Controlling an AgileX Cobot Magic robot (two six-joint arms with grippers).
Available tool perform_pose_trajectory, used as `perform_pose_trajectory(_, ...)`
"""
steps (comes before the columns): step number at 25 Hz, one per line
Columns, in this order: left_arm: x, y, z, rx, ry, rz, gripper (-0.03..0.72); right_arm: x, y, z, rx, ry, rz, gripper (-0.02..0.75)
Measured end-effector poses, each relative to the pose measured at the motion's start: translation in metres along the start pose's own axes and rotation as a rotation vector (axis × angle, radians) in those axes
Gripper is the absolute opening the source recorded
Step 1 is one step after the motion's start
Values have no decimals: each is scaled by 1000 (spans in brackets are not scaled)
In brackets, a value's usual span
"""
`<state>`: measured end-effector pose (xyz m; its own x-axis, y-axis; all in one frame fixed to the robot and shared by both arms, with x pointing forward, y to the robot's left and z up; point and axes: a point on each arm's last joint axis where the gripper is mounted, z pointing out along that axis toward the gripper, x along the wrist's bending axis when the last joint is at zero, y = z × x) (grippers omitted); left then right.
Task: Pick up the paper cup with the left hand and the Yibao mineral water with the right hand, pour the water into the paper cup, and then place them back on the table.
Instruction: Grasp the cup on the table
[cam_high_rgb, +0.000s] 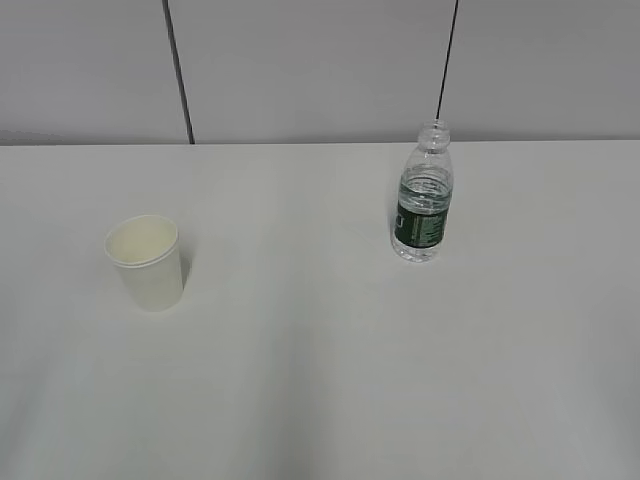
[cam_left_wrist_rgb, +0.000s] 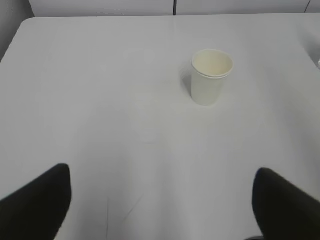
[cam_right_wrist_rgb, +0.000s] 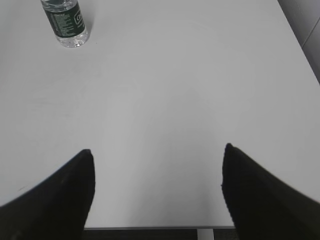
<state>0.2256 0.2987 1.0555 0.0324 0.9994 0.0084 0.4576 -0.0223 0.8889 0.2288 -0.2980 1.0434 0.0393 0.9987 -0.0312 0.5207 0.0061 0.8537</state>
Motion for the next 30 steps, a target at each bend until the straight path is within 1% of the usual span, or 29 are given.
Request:
perform_pose_trajectory(8, 0, 0, 0, 0, -1, 0, 654, 0, 0, 0, 0, 0, 0, 585)
perform_pose_trajectory(14, -1, 0, 0, 0, -11, -5, 546, 0, 0, 0, 0, 0, 0, 585)
perform_pose_trajectory(16, -1, 0, 0, -1, -14, -7, 534, 0, 0, 0, 0, 0, 0, 585)
perform_pose_trajectory(20, -2, 2, 0, 0, -26, -13, 537, 0, 0, 0, 0, 0, 0, 585)
perform_pose_trajectory(26, -3, 34, 11, -23, -49, -32, 538, 0, 0, 0, 0, 0, 0, 585)
perform_pose_trajectory(28, -4, 47, 22, -33, -68, -21, 538, 0, 0, 0, 0, -5, -2, 585)
perform_pose_trajectory(30, -7, 59, 36, -45, -105, 0, 538, 0, 0, 0, 0, 0, 0, 585)
